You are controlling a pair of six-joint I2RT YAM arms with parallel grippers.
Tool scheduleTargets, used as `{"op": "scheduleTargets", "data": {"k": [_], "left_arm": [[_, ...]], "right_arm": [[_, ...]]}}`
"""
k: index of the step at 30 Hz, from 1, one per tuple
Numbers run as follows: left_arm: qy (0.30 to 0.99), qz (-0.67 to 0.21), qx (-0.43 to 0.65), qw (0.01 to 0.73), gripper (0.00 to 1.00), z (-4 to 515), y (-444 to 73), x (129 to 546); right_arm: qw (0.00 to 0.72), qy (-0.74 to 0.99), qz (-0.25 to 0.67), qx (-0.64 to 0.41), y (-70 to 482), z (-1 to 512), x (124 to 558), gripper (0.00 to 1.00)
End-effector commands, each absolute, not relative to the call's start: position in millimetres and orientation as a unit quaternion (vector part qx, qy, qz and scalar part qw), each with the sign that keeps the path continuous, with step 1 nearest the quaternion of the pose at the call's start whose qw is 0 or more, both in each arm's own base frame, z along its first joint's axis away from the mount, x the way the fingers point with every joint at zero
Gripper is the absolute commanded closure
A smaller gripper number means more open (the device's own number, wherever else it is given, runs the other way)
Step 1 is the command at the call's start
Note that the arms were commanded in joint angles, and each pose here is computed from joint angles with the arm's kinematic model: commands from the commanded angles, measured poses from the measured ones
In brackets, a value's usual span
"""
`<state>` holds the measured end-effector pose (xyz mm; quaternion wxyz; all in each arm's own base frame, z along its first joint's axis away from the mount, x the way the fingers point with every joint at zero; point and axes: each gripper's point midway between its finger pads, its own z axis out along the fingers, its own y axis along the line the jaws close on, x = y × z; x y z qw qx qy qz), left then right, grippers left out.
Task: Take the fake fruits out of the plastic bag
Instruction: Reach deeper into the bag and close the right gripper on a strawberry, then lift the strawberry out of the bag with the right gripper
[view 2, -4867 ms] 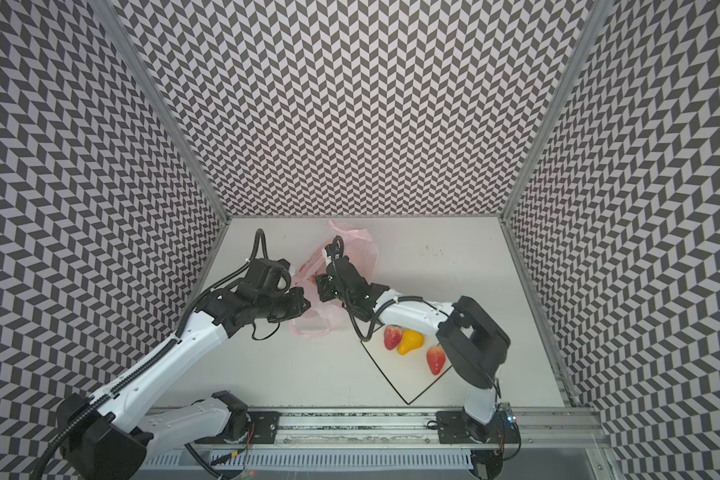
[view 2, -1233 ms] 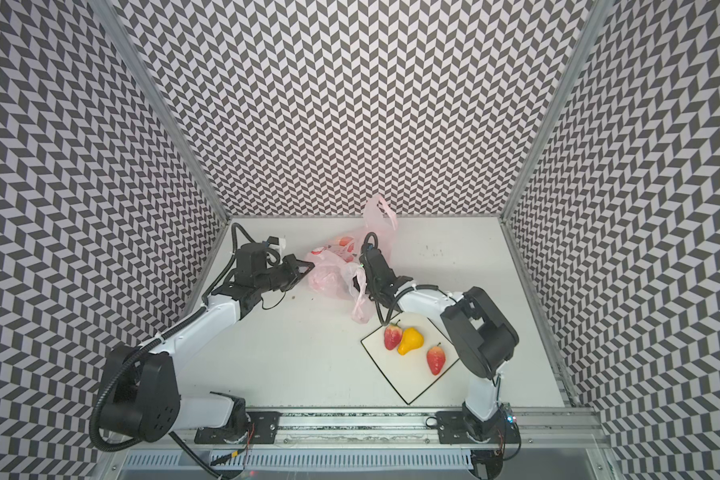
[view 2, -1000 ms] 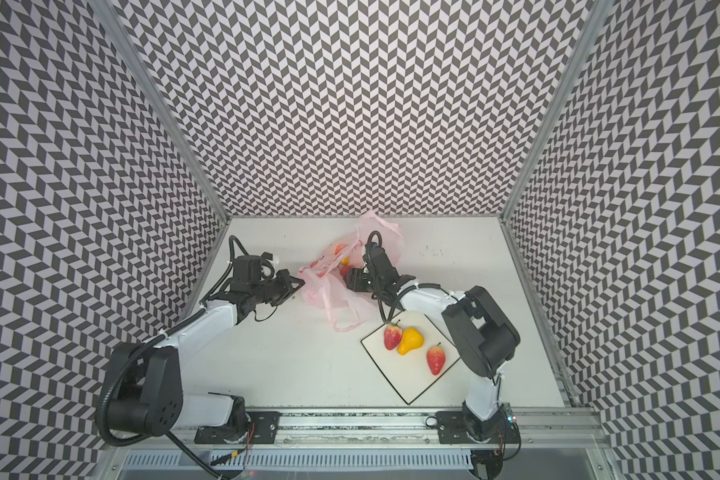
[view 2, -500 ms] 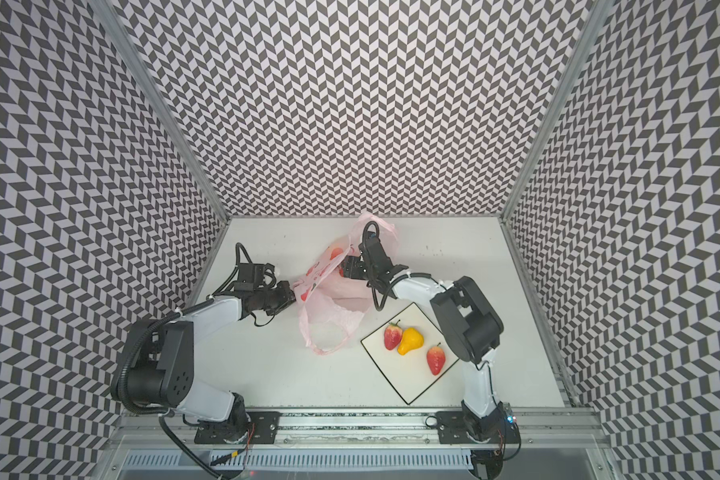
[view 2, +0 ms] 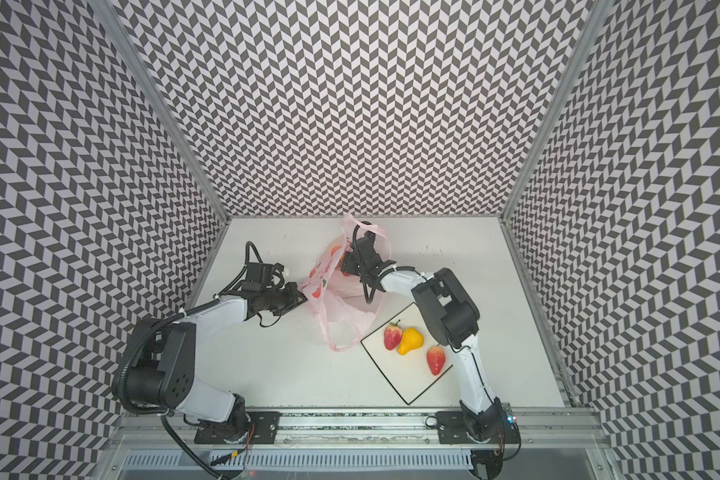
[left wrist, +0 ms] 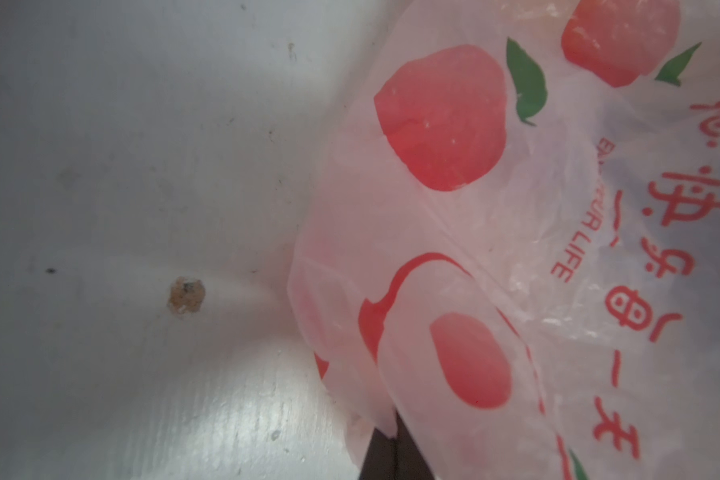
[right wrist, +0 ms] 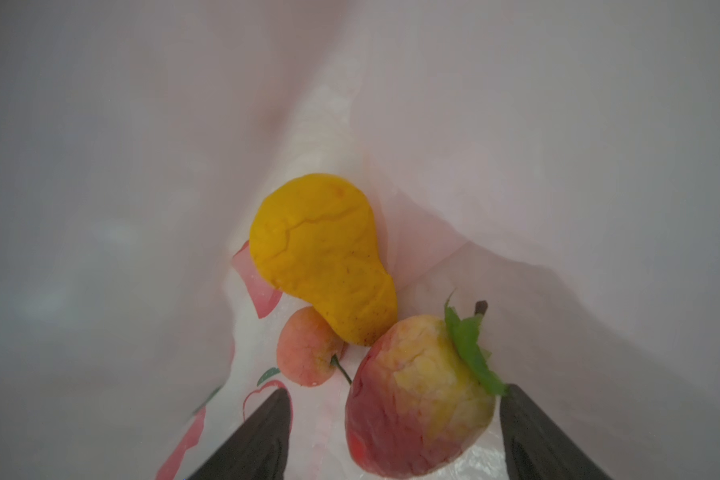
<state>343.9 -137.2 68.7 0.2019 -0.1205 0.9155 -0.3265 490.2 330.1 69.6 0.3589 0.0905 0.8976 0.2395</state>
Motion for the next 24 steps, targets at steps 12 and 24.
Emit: {"op": "scheduleTargets", "data": {"k": [12, 24], "left_arm": [[0.914, -0.323, -0.109, 0.220, 1.00, 81, -139, 350], [0.910, -0.317, -0.127, 0.234, 1.00, 81, -123, 365]], "right_arm": [[0.355, 0.916, 0.160, 0.098, 327, 29, 508, 0.28], [0.387, 0.895, 0.211, 0.065, 339, 99, 495, 0.55]]}}
